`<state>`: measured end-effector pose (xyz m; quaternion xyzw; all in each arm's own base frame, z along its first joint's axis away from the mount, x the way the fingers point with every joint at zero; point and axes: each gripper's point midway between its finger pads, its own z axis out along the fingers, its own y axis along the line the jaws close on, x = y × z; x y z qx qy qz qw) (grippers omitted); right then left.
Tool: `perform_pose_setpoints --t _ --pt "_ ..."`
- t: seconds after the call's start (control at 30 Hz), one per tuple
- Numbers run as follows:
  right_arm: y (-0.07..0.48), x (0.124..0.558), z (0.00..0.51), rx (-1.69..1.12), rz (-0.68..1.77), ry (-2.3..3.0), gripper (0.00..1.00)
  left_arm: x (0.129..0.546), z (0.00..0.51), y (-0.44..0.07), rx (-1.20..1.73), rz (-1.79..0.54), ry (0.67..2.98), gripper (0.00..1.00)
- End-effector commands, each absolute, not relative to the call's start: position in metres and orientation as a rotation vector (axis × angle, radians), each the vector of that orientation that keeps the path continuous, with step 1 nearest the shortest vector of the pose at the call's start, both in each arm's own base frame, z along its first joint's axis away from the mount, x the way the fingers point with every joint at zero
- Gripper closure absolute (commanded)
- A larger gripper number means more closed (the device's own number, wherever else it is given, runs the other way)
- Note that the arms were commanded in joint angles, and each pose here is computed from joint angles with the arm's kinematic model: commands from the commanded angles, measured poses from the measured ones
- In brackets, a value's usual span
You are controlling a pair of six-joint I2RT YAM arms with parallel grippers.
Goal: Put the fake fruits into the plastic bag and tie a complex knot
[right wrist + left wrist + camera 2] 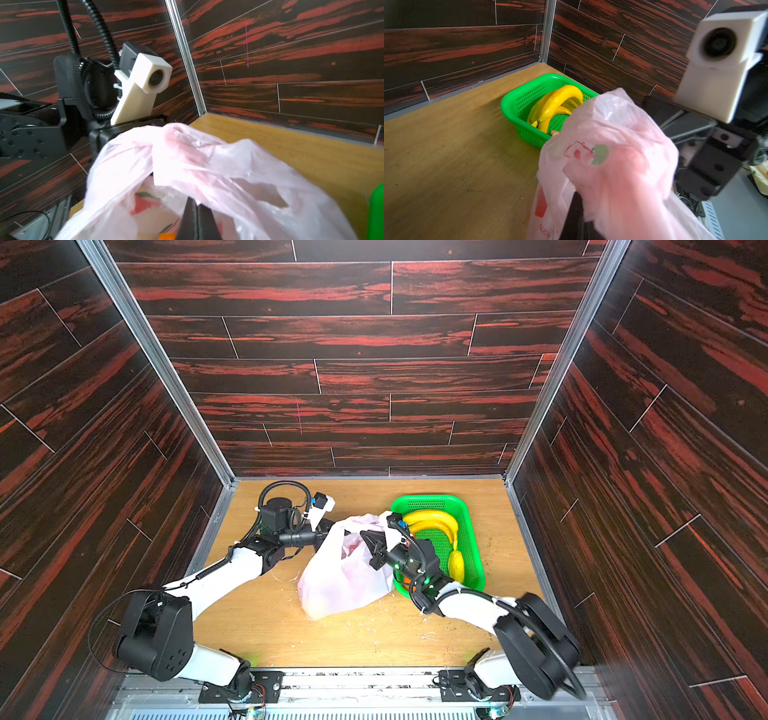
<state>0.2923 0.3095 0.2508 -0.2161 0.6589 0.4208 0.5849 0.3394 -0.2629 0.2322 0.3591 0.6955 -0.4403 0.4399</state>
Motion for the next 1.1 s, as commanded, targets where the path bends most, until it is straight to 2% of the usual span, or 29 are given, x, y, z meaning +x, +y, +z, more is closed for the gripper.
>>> perform_pose_setpoints --t 0.0,0.93,1.07 --pt "0.299 0.281 0.251 -0.472 0.989 1.577 1.0 0.338 0.257 -0.261 0.907 -1.044 1.659 1.0" --pt "0.239 0.23 0.201 -0.299 0.943 2.03 1.0 0.358 0.246 -0.222 0.678 -0.838 1.719 1.0" --pt "0.223 0.23 0.192 -0.242 0.856 2.093 1.0 0.362 0.24 -0.211 0.619 -0.778 1.758 1.0"
